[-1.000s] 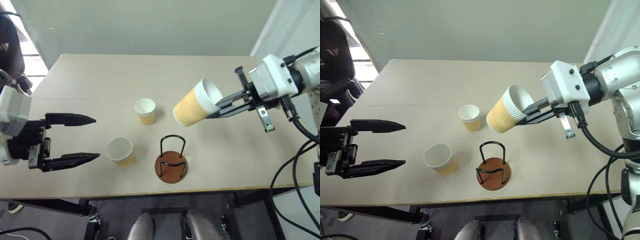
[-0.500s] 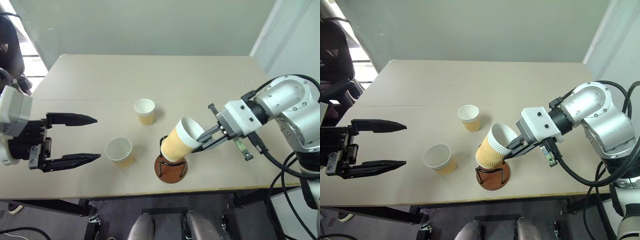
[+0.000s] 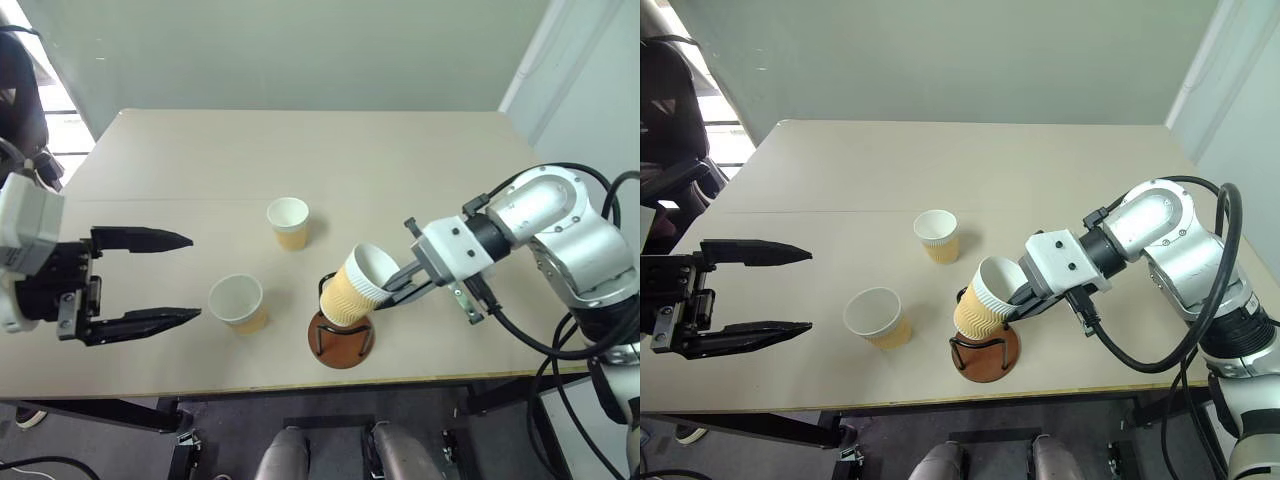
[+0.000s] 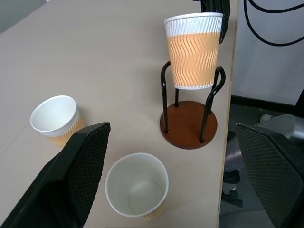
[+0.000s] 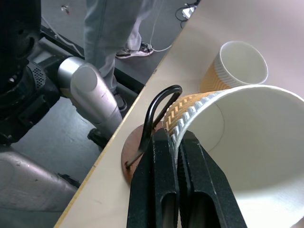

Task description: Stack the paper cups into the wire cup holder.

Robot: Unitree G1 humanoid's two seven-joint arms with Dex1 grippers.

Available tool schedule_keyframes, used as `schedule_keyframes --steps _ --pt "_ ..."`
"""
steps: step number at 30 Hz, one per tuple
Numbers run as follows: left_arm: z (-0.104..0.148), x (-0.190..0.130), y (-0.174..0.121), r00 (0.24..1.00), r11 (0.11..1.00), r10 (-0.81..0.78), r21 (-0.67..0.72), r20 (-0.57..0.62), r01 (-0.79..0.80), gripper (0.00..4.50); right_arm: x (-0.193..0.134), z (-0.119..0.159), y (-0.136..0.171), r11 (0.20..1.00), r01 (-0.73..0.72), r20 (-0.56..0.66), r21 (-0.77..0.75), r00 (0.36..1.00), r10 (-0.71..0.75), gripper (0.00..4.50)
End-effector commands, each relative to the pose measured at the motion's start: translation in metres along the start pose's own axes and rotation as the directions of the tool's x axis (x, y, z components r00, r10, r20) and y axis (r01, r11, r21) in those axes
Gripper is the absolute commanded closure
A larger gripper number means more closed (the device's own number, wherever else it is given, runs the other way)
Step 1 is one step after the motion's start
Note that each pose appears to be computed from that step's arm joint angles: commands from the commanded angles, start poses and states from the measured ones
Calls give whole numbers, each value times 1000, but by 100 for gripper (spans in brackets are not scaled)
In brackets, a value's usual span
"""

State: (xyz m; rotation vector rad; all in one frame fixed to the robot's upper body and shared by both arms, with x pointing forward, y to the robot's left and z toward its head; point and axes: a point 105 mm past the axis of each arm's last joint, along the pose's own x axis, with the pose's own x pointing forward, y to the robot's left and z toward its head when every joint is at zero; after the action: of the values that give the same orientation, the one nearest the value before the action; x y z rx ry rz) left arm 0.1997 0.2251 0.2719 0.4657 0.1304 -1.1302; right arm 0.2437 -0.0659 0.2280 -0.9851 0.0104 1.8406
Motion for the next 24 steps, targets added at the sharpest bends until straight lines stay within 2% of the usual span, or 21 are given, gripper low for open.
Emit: schedule_keyframes --steps 1,2,6,13,16,21,24 --pt "7 -3 -2 1000 999 20 42 -6 -20 0 -2 5 -4 999 17 -18 -46 1000 -18 448" --pt "7 -3 -2 1000 999 20 42 -6 -20 0 -1 5 -4 999 17 -21 -45 1000 -18 448" --pt "6 -2 -1 1000 999 21 42 -7 -21 0 -2 3 -4 999 15 -31 -44 999 -16 368" --pt "6 -2 -1 1000 999 17 41 -9 -17 0 -3 3 -5 999 21 -39 -49 999 -23 112" --pt "-5 0 -2 996 999 -5 33 -84 7 0 -16 5 -13 996 79 -36 -40 996 -81 10" --pt "-33 5 -7 967 997 -70 19 -245 77 0 -71 9 -13 973 196 85 119 975 -206 10" --pt "-52 12 -4 938 996 -68 30 -339 83 0 -108 -15 1 914 294 86 278 940 -329 10"
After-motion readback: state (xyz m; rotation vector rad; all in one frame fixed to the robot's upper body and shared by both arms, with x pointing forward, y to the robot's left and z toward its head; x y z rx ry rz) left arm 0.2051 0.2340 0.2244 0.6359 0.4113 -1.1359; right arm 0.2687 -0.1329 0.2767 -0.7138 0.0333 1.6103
